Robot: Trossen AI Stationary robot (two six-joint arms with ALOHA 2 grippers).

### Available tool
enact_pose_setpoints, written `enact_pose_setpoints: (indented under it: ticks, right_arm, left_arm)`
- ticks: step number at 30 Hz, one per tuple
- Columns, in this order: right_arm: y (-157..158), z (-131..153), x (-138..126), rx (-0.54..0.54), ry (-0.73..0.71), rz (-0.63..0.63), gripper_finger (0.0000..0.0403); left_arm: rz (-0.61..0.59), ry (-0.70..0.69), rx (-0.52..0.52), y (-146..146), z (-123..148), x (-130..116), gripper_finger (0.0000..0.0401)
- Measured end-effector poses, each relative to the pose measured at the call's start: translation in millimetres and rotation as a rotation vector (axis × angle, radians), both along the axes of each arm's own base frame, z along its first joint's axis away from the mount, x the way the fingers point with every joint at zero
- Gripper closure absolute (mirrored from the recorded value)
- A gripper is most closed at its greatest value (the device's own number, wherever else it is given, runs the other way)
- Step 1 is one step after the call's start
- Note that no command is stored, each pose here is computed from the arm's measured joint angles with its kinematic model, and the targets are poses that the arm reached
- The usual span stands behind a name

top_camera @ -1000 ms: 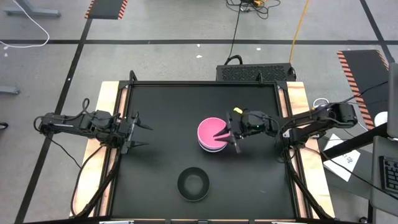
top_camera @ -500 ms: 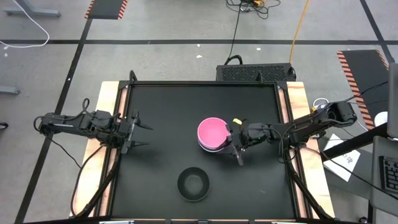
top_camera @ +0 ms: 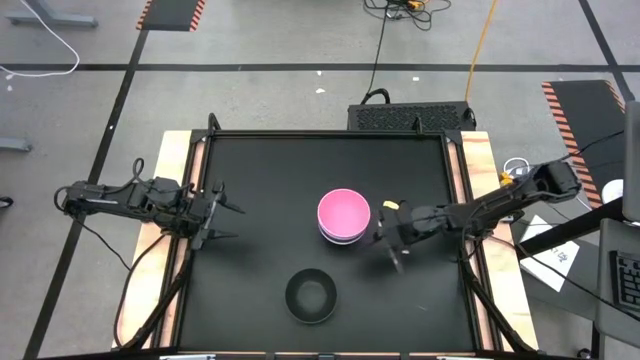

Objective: Nest bowls inside each other
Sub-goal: Stack the black bowl on top of the pink bowl

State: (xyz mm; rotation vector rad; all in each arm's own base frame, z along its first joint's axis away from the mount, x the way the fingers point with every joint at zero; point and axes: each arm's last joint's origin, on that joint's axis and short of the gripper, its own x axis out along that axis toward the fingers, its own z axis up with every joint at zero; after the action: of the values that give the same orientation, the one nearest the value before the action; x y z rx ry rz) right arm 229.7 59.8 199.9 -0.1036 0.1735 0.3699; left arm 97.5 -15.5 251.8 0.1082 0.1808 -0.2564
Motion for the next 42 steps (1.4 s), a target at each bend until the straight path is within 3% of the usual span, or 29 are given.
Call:
enact_pose_setpoints:
  ticks: [4, 7, 12, 20, 26, 29, 37, 42]
  right_arm:
    - [-8.1, -8.3, -29.0, 0.066, -0.135, -0.039, 0.0342]
    - [-15.3, -17.9, -47.1, 0.098, -0.155, -0.133, 0.0342]
    - [-19.1, -19.9, -60.6, 0.138, -0.175, -0.141, 0.0342]
    - [-13.3, -32.0, -62.4, 0.129, -0.073, -0.109, 0.0342]
    - [5.3, -30.4, -66.2, 0.046, -0.138, 0.011, 0.0342]
    - [11.1, -25.7, -68.7, 0.05, -0.186, 0.011, 0.0342]
    - [21.1, -30.9, -70.7, 0.051, -0.151, 0.016, 0.0342]
    - [33.7, -24.4, -57.6, 0.043, -0.146, 0.043, 0.0342]
  left_arm:
    - [0.027, 0.002, 0.0, 0.7, -0.1, 0.2, 0.0107]
    - [0.054, 0.005, 0.009, 1.6, -0.6, 0.2, 0.0107]
    - [0.056, 0.005, 0.012, 1.6, -0.6, 0.2, 0.0107]
    - [0.055, 0.01, 0.014, 1.6, -1.1, 0.1, 0.0107]
    - [0.056, 0.012, 0.013, 1.6, -1.3, 0.1, 0.0107]
    - [0.056, 0.012, 0.013, 1.6, -1.3, 0.1, 0.0107]
    - [0.056, 0.012, 0.014, 1.6, -1.3, 0.1, 0.0107]
    - [0.049, 0.009, 0.021, 1.5, -1.2, 0.1, 0.0107]
